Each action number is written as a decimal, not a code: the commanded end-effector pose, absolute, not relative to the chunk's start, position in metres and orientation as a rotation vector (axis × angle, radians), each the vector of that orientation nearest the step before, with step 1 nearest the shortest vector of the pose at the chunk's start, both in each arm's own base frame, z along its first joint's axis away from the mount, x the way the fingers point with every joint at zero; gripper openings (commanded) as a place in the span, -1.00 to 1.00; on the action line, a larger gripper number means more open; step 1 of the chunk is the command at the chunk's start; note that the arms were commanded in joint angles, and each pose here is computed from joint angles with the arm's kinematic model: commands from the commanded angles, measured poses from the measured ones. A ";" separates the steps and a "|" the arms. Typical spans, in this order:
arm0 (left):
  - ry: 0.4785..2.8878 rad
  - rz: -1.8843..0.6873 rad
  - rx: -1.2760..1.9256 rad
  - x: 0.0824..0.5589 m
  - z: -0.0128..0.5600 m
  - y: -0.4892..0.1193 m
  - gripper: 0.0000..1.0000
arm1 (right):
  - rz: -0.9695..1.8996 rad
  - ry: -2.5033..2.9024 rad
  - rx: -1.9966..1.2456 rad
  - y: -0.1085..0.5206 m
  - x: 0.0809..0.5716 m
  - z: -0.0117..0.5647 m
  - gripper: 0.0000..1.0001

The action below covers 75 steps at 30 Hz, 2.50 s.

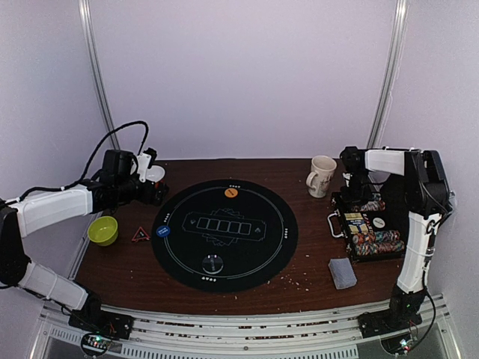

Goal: Distribute texas hold em gaming equipment
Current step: Pick up the pile of poker chips from the chip case, then pass from the right arm to the left

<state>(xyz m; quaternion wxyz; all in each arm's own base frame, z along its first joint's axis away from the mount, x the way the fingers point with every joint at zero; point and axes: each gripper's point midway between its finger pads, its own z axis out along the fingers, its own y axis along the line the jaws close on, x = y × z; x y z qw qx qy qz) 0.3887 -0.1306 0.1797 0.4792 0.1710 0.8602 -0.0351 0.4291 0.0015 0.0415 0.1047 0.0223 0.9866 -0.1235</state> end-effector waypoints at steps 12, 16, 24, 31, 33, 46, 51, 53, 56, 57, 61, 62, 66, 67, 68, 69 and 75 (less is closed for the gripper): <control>1.850 -0.173 0.502 0.375 0.232 -0.143 0.90 | -0.202 2.742 0.076 0.033 0.430 0.154 -1.00; 1.736 -0.280 0.620 0.357 0.251 -0.163 0.81 | -0.163 2.722 0.027 0.054 0.417 0.177 -1.00; 1.550 -0.452 0.880 0.311 0.281 -0.202 0.78 | -0.015 2.671 -0.227 0.143 0.383 0.223 -1.00; 1.317 -0.439 1.230 0.252 0.284 -0.257 0.91 | 0.446 2.616 -0.447 0.261 0.343 0.242 -1.00; 1.241 -0.441 1.316 0.236 0.280 -0.276 0.96 | 0.613 2.589 -0.495 0.293 0.331 0.246 -1.00; 1.117 -0.388 1.446 0.245 0.268 -0.345 0.96 | 1.295 2.500 -0.684 0.424 0.267 0.245 -1.00; 1.203 -0.389 1.458 0.262 0.258 -0.356 0.68 | 1.357 2.507 -0.707 0.442 0.259 0.234 -1.00; 1.245 -0.386 1.464 0.266 0.252 -0.358 0.52 | 1.358 2.505 -0.709 0.444 0.259 0.234 -1.00; 1.256 -0.406 1.466 0.265 0.249 -0.359 0.33 | 1.370 2.498 -0.710 0.445 0.259 0.234 -1.00; 1.252 -0.419 1.475 0.263 0.247 -0.360 0.35 | 1.367 2.498 -0.705 0.445 0.260 0.233 -1.00; 1.266 -0.443 1.522 0.262 0.237 -0.365 0.45 | 1.369 2.492 -0.700 0.448 0.262 0.234 -1.00; 1.276 -0.438 1.525 0.263 0.236 -0.365 0.45 | 1.368 2.492 -0.700 0.448 0.263 0.233 -1.00; 1.287 -0.399 1.525 0.269 0.233 -0.364 0.27 | 1.371 2.485 -0.702 0.450 0.264 0.235 -1.00; 1.284 -0.392 1.525 0.270 0.234 -0.364 0.24 | 1.372 2.484 -0.700 0.450 0.265 0.236 -1.00; 1.282 -0.384 1.526 0.270 0.233 -0.363 0.22 | 1.372 2.484 -0.699 0.451 0.266 0.236 -1.00; 1.280 -0.379 1.526 0.270 0.232 -0.362 0.16 | 1.374 2.478 -0.700 0.451 0.266 0.238 -1.00; 1.291 -0.347 1.514 0.274 0.230 -0.359 -0.02 | 1.385 2.474 -0.684 0.455 0.269 0.239 -1.00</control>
